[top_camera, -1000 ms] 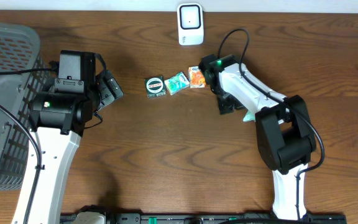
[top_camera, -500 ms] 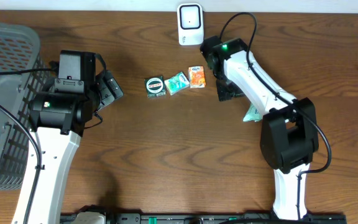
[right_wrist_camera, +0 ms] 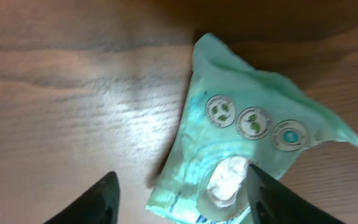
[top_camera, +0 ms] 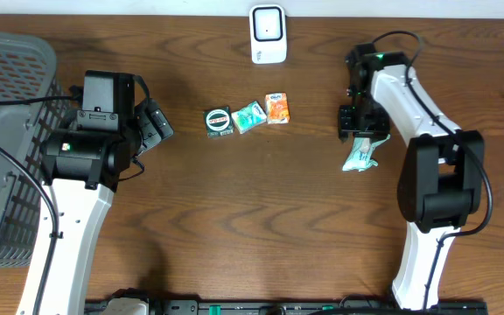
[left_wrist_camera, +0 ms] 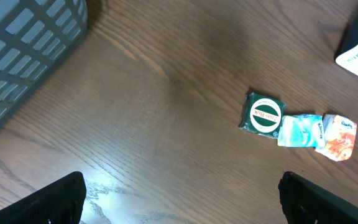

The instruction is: Scan the item barcode

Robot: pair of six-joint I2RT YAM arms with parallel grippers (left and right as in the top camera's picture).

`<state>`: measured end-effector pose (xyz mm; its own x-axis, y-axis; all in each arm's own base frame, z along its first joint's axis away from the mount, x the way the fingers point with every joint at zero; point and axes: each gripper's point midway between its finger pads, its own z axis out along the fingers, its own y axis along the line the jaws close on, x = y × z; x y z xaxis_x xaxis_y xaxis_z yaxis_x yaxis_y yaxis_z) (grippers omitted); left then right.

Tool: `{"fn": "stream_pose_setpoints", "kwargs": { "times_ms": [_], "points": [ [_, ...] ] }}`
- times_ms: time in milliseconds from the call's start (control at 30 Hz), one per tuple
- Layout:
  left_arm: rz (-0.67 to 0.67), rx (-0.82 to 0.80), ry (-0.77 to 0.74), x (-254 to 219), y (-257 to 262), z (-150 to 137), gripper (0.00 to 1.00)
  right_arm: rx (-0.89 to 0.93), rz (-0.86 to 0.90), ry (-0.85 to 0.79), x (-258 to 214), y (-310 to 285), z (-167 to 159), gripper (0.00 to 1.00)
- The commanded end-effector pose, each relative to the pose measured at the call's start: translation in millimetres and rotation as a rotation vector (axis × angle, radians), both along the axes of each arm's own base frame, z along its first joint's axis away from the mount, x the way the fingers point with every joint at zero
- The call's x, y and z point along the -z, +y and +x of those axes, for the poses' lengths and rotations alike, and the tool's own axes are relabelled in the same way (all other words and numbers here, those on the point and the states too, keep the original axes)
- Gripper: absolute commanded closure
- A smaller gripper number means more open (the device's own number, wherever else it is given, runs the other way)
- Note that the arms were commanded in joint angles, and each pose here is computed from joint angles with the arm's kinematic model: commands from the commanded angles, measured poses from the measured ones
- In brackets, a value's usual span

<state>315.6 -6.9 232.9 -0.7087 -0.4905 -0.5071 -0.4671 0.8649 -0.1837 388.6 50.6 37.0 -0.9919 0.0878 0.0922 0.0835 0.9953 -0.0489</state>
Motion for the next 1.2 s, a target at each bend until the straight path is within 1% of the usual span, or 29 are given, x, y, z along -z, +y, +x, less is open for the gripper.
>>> {"fn": "stream_pose_setpoints", "kwargs": {
  "times_ms": [0,67,133,167,267,400,467,533,600,667,800,867,900,1000,1067,1100,1167],
  "points": [
    [0.009,0.001,-0.011,-5,2,1,0.02,0.006,0.117,-0.011,-8,-1,6,0.38],
    [0.009,0.001,-0.011,-5,2,1,0.02,0.023,0.214,-0.018,-10,-10,9,0.36],
    [0.009,0.001,-0.011,-5,2,1,0.02,0.044,0.383,-0.042,-17,-20,13,0.33],
    [0.009,0.001,-0.012,-5,2,1,0.02,0.063,0.419,-0.048,-19,-26,14,0.32],
    [0.009,0.001,-0.011,-5,2,1,0.02,0.143,0.466,-0.048,-22,-50,10,0.29],
    [0.009,0.001,-0.011,-5,2,1,0.02,0.157,0.500,-0.039,-25,-68,1,0.25],
    [0.009,0.001,-0.011,-5,2,1,0.02,0.170,0.521,-0.051,-27,-69,3,0.26],
    [0.009,0.001,-0.011,-5,2,1,0.02,0.161,0.582,-0.072,-31,-60,8,0.31],
    [0.009,0.001,-0.011,-5,2,1,0.02,0.154,0.616,-0.074,-35,-50,9,0.33],
    [0.009,0.001,-0.011,-5,2,1,0.02,0.130,0.614,-0.066,-34,-41,9,0.34],
    [0.009,0.001,-0.011,-5,2,1,0.02,0.058,0.565,-0.024,-30,-19,3,0.36],
    [0.009,0.001,-0.012,-5,2,1,0.02,0.036,0.496,-0.003,-25,-17,0,0.41],
    [0.009,0.001,-0.011,-5,2,1,0.02,0.052,0.432,0.010,-22,-21,-1,0.43],
    [0.009,0.001,-0.011,-5,2,1,0.02,0.103,0.295,0.018,-22,-37,-1,0.41],
    [0.009,0.001,-0.011,-5,2,1,0.02,0.158,0.181,0.003,-31,-55,-1,0.41],
    [0.009,0.001,-0.011,-5,2,1,0.02,0.210,0.090,-0.029,-43,-71,-1,0.41],
    [0.009,0.001,-0.011,-5,2,1,0.02,0.279,-0.002,-0.083,-62,-89,-1,0.40]
  ]
}}
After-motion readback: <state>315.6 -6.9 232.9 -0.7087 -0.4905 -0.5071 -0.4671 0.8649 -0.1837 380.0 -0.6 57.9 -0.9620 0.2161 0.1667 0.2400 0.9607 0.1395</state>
